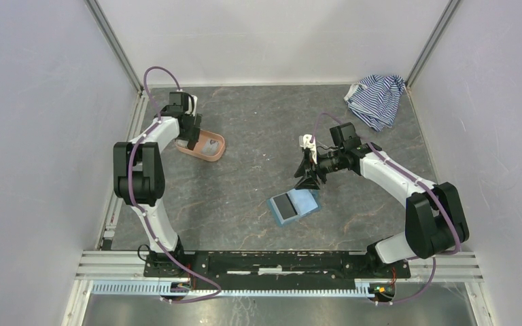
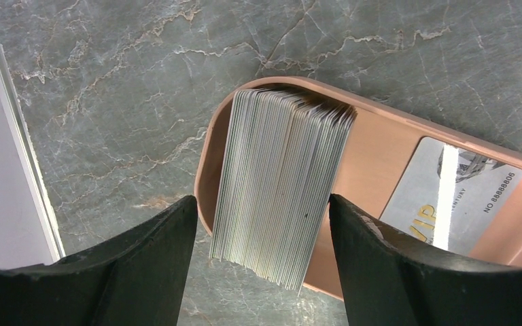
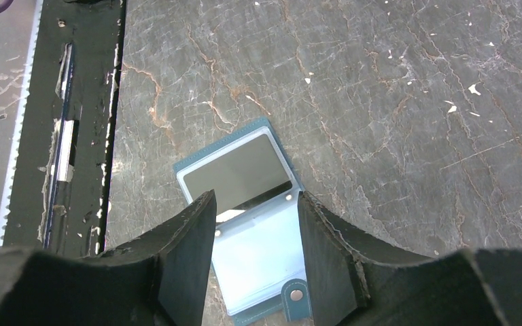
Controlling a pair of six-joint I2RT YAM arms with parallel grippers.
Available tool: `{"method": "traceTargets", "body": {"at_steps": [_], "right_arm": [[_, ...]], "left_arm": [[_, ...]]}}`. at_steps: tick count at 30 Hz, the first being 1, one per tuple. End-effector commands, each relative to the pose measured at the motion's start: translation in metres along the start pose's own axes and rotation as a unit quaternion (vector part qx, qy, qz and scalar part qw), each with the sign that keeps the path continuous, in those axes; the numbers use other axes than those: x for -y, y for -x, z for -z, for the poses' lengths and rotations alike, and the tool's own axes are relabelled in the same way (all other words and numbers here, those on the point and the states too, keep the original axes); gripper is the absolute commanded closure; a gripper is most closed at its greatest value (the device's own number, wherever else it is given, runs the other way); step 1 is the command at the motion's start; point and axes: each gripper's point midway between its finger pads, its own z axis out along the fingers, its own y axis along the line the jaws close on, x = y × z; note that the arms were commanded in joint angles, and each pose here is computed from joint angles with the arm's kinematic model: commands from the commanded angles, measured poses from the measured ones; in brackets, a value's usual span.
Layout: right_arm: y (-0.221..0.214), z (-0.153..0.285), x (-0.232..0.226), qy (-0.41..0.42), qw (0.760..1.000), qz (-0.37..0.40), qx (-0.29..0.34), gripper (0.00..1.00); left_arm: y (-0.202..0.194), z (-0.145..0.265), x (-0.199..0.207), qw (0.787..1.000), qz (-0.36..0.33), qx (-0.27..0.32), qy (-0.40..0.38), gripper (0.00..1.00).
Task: Put the credit cards into the card holder
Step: Pick up the credit card from the storage box.
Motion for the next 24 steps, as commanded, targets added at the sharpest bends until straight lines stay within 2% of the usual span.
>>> {"method": "traceTargets", "body": {"at_steps": [1,9,14,24], "right_arm": [[0.014,0.002,0.006,-0.001,1.0,0.024,0.012,0.46],[0.014,0.003,0.006,0.001,1.0,0.024,0.012,0.46],[0.014,0.002,0.005,0.002,1.0,0.025,0.012,0.46],[0.013,0.002,0.004,0.005,1.0,0.024,0.012,0.46]], "left_arm": [[0.021,0.006,-0.015,1.0,-0.004,0.021,0.015,0.23],[0.026,0.014,-0.017,1.0,-0.003,0.027,0.016,0.24],[0.024,0.013,-0.017,1.0,-0.002,0.019,0.015,0.33],[0.03,0.02,-0.02,0.999,0.005,0.025,0.02,0.34]]}}
